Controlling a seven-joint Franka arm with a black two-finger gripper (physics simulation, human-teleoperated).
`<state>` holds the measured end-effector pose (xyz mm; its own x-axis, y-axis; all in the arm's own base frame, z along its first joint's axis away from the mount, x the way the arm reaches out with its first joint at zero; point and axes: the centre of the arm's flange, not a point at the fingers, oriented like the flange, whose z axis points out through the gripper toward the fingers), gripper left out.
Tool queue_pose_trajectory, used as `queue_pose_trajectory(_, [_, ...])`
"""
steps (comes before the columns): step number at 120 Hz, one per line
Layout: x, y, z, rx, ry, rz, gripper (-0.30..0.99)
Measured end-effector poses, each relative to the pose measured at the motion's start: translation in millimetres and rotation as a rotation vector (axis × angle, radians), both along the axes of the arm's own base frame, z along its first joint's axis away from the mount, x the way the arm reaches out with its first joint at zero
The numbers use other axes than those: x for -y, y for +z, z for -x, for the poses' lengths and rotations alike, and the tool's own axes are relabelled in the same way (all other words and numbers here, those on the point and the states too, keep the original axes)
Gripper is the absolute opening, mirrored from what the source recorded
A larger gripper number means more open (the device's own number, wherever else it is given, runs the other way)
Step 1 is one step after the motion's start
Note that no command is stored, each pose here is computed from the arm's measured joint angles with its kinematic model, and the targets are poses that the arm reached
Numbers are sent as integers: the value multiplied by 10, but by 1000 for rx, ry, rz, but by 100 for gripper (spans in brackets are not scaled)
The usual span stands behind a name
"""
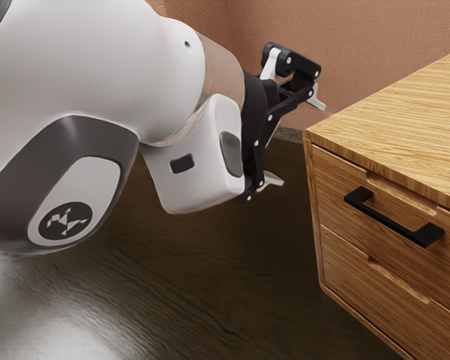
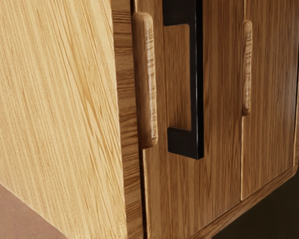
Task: Pull the drawer handle with one arm to open the drawer
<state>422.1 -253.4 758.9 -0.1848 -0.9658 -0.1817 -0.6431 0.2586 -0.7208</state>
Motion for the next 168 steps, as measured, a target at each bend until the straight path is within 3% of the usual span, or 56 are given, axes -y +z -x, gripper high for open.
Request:
queue_pose_trajectory(18, [-36,-66,-100,-15,-9,1,63])
queue_pose_trajectory(42, [59,-252,-129,-47,-31,-23,47])
queue_pose_trajectory(63, [-28,-222,-245,12,-33,-26,41])
queue_pose_trajectory(80, [-24,-336,-400,10,-58,-8,39])
queue_pose_trajectory(112, [175,-454,-330,15,-100,-29,38])
queue_pose_trajectory(168, [278,-834,-569,-73,-151,-2,38])
